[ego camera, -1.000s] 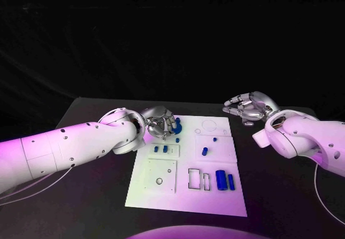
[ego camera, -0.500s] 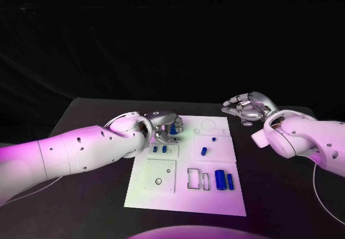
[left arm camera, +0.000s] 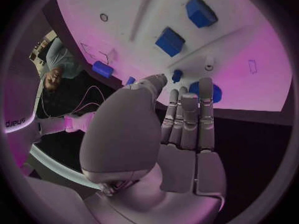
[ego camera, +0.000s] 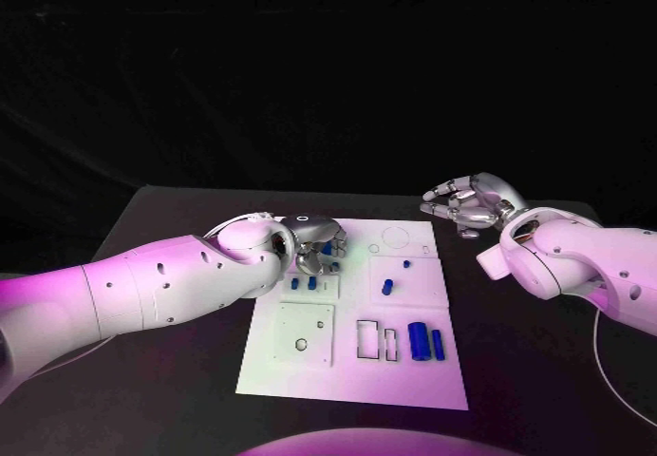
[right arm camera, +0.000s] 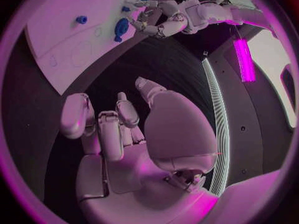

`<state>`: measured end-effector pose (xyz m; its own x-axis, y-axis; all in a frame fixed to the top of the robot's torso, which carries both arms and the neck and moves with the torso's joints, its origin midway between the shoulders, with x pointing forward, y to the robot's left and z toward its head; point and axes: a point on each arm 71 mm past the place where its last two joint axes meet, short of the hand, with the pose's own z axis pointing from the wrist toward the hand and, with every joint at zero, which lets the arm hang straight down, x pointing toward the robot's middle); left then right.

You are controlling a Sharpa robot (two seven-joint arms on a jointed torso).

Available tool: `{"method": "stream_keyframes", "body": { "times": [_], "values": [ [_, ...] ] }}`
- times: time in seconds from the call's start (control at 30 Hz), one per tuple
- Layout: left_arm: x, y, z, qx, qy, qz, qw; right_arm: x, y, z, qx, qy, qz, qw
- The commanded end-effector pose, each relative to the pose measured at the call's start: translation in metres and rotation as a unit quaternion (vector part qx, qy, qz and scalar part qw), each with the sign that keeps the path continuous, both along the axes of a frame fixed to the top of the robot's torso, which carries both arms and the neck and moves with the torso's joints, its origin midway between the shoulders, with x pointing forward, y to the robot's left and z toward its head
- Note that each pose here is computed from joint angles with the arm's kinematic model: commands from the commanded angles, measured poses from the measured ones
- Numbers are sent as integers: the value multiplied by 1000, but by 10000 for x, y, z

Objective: Assemble the parts on the task board

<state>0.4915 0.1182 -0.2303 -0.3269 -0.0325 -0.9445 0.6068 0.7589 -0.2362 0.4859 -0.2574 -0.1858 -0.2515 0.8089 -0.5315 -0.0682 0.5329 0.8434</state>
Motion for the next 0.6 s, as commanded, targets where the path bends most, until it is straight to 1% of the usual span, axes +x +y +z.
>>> {"method": "stream_keyframes", "body": {
  "times": [0.03,0.27,0.6],
  "values": [
    [5,-5,-22,22,-2,-2,1000,-5,17,0,0,-2,9,1000],
    [13,-30,-30,24,-3,-3,1000,-7,23,0,1,-2,10,1000],
    [20,-57,-52,28,3,-6,1000,-8,29,-1,1,-2,11,1000]
  ]
}}
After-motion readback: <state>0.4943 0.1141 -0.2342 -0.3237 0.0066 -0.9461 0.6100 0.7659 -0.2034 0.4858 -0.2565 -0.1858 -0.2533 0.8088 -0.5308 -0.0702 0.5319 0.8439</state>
